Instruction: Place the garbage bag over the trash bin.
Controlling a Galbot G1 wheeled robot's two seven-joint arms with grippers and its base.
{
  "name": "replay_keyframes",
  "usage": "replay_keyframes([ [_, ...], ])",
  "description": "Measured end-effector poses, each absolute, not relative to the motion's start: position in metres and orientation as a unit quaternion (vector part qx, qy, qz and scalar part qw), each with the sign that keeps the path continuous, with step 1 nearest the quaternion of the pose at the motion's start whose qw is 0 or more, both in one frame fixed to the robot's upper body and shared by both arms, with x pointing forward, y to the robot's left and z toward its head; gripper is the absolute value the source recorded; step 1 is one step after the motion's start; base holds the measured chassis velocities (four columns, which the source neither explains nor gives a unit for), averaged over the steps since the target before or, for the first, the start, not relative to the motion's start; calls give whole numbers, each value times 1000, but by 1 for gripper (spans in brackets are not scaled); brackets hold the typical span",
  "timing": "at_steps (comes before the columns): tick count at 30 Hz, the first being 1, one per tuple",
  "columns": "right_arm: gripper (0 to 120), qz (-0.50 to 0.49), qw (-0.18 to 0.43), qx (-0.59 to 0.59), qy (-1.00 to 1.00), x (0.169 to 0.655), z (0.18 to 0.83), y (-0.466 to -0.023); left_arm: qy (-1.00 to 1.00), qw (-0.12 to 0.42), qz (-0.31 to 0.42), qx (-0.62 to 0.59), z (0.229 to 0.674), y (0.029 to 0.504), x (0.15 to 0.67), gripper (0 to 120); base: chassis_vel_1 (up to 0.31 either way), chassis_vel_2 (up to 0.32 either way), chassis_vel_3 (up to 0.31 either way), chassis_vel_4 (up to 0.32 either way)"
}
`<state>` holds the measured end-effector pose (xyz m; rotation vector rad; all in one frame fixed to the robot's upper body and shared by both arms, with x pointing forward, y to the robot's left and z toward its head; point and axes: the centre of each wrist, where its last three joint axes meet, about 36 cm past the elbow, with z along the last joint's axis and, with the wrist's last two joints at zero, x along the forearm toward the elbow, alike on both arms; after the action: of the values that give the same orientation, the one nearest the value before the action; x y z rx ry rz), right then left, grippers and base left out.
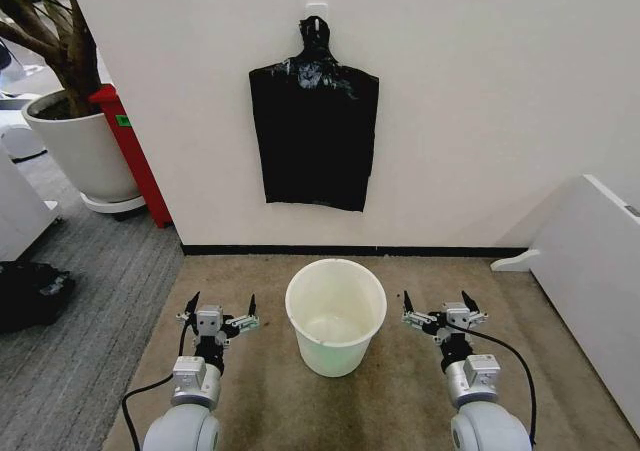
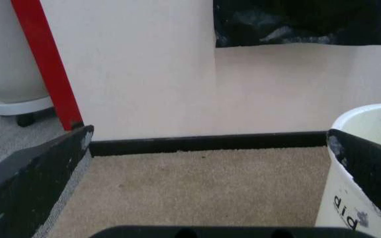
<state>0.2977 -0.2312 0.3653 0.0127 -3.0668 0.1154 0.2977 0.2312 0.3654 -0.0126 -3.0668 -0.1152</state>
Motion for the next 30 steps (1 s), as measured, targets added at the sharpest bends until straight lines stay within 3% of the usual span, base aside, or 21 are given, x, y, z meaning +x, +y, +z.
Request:
replay_keyframes([
  [30, 120, 38, 36, 4, -999, 298, 365, -231, -999, 36, -38, -4, 365, 231, 298, 120, 0, 0, 0, 0],
])
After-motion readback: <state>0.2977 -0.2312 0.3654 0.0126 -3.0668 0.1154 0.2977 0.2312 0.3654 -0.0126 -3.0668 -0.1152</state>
